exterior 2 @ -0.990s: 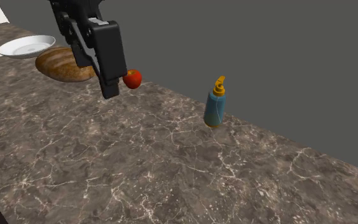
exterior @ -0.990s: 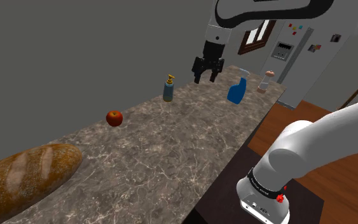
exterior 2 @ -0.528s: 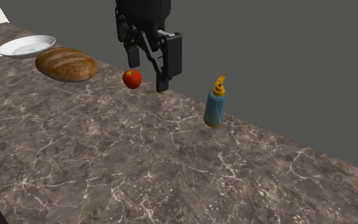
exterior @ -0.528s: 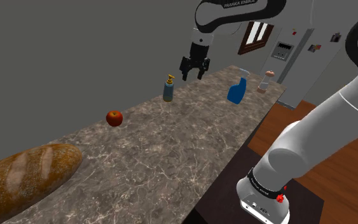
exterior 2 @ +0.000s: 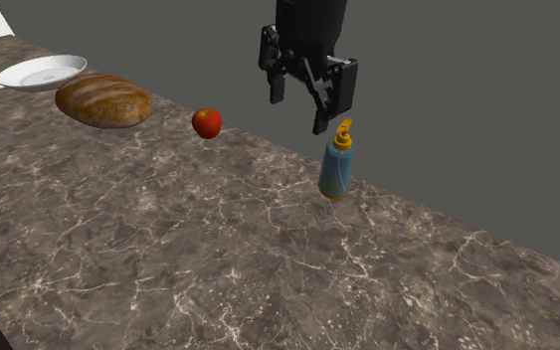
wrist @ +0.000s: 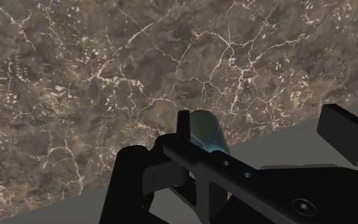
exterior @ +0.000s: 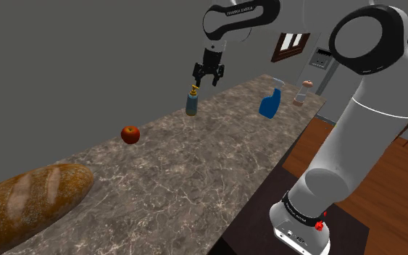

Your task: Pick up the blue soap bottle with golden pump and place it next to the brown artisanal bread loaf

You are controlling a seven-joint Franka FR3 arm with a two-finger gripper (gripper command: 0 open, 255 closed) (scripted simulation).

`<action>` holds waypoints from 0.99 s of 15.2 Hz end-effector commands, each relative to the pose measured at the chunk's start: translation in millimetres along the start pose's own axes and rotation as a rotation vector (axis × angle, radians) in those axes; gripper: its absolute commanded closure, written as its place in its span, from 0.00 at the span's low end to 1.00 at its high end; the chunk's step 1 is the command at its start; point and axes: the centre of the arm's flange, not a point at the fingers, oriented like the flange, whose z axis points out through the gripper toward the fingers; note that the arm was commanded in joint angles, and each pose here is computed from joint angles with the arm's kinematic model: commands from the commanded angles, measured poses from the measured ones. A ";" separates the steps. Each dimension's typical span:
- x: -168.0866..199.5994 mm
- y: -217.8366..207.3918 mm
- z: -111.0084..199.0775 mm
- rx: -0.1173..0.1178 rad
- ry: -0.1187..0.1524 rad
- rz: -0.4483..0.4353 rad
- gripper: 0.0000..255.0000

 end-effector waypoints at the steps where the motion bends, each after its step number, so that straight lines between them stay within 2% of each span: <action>1: 22.1 2.1 8.4 -0.003 0.008 0.005 0.00; 8: 106.8 11.0 31.2 -0.012 0.035 0.022 0.00; 15: 108.1 11.5 68.2 -0.012 0.035 0.022 0.00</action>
